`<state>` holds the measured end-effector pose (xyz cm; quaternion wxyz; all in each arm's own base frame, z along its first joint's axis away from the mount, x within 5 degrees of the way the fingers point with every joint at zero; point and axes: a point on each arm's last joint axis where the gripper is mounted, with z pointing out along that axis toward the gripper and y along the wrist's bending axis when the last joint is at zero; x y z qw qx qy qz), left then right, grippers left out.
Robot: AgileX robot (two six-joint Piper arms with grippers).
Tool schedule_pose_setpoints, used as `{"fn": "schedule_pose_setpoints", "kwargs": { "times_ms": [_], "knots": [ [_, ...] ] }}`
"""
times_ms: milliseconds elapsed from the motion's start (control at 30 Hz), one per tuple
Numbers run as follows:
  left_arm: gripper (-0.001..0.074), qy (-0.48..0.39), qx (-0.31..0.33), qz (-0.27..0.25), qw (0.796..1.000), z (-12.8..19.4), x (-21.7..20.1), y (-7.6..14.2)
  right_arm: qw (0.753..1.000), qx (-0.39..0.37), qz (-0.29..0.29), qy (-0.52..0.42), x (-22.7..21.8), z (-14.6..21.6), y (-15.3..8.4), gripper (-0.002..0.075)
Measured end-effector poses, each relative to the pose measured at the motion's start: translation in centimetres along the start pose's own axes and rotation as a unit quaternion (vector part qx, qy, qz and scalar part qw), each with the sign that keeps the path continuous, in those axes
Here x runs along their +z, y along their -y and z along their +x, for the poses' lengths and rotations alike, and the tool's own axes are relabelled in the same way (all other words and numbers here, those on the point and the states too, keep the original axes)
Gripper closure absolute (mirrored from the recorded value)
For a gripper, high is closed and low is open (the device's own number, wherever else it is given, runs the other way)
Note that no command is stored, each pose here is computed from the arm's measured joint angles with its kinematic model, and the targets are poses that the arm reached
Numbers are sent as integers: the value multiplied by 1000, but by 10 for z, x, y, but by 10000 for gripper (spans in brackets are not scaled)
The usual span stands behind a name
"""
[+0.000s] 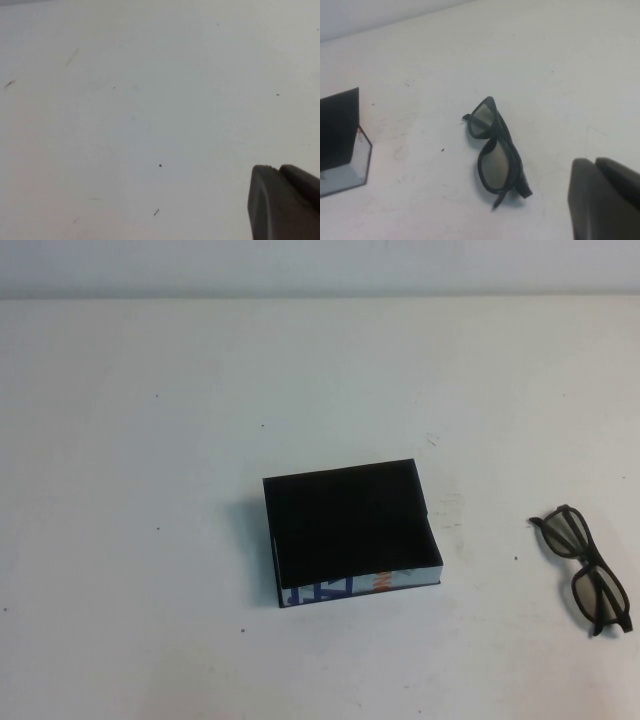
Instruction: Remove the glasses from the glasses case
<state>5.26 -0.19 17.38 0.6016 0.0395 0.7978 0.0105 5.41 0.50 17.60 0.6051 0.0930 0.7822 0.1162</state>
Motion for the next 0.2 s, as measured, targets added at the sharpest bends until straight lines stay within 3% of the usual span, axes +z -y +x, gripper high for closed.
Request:
{"fn": "schedule_pose_setpoints", "kwargs": {
  "times_ms": [200],
  "knots": [
    [740,0,0,0,1000,0,0,0,995,-103,0,0,0,0,0,741]
  ]
}}
